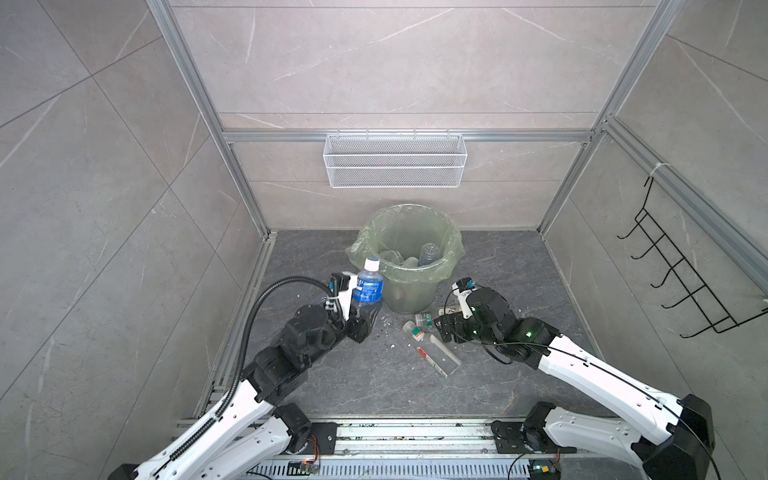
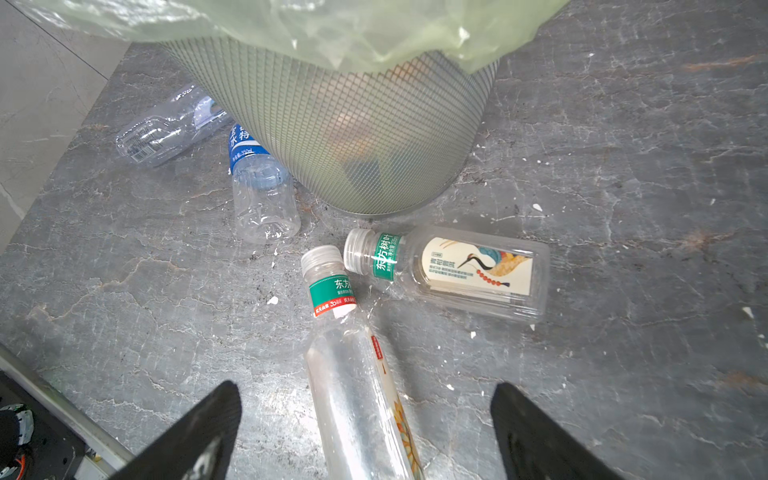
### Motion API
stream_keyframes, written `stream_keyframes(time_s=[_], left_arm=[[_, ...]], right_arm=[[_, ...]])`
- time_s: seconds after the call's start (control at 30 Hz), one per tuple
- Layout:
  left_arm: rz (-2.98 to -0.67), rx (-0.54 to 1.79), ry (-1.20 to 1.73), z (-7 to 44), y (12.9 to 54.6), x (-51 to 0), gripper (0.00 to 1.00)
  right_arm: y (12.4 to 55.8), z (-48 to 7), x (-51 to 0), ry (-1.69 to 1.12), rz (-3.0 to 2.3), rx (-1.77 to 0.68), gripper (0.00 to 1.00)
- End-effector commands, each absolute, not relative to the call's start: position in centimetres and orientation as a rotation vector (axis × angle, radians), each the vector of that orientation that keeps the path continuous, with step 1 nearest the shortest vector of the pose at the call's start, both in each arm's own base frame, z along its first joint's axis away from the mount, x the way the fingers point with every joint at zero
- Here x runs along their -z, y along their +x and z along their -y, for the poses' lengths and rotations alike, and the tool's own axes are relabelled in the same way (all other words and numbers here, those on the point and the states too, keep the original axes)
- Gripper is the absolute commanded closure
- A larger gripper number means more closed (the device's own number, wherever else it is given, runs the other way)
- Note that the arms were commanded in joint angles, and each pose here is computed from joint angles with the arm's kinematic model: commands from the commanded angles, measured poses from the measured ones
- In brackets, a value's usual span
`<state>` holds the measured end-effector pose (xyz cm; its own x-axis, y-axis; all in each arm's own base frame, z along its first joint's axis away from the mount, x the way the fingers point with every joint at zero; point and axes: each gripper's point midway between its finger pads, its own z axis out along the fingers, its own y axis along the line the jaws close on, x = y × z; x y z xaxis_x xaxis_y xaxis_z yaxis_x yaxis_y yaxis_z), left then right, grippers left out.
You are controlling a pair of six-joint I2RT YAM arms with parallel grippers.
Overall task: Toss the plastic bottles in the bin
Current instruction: 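Lift the Pocari Sweat bottle over the bin and open the left gripper, then withdraw the left arm while the right gripper lowers toward the green-and-red-labelled bottle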
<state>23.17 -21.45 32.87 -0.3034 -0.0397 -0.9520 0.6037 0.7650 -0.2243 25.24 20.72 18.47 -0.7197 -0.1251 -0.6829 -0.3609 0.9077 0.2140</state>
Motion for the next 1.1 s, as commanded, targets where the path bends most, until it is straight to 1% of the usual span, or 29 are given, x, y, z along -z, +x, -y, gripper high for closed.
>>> stream_keyframes(time_s=[0.0, 0.13, 0.17, 0.2, 0.23, 0.27, 0.3, 0.37, 0.5, 0.6, 0.8, 1.07], left_arm=[[-1.585, 0.704, 0.506, 24.1, 24.9, -40.5, 0.53], [-1.56, 0.763, 0.557, 28.0, 29.8, -45.2, 0.53], [-1.564, 0.78, 0.57, 29.2, 31.8, -45.9, 0.52], [-1.582, 0.786, 0.575, 30.1, 33.6, -46.1, 0.48], [-1.6, 0.786, 0.565, 30.8, 35.7, -46.5, 0.33], [-1.628, 0.779, 0.547, 31.3, 37.6, -46.4, 0.11], [-1.647, 0.766, 0.531, 31.5, 38.8, -46.3, 0.0], [-1.637, 0.741, 0.504, 31.2, 39.8, -47.0, 0.0], [-1.561, 0.711, 0.477, 29.8, 38.9, -49.1, 0.0], [-1.554, 0.711, 0.482, 29.1, 37.8, -49.3, 0.0], [-1.591, 0.682, 0.433, 26.8, 36.0, -47.4, 0.0], [-1.692, 0.623, 0.337, 23.1, 34.4, -42.7, 0.0]], right_arm=[[25.4, -21.1, -20.2, -0.36, -2.314, -0.463, 0.05], [25.4, -21.1, -20.6, -0.363, -2.302, -0.468, 0.05], [25.4, -21.1, -20.6, -0.362, -2.299, -0.473, 0.05], [25.3, -21.1, -20.6, -0.362, -2.298, -0.477, 0.05], [25.3, -21.2, -20.7, -0.362, -2.295, -0.479, 0.05], [25.3, -21.1, -20.7, -0.361, -2.295, -0.48, 0.05], [25.2, -21.0, -20.8, -0.357, -2.296, -0.477, 0.05], [25.0, -20.7, -21.1, -0.35, -2.289, -0.475, 0.05], [24.7, -19.9, -21.6, -0.331, -2.276, -0.466, 0.03], [24.5, -19.8, -21.3, -0.342, -2.288, -0.457, 0.03], [24.2, -20.0, -19.4, -0.378, -2.34, -0.447, 0.03], [23.9, -20.8, -16.9, -0.434, -2.414, -0.444, 0.01]])
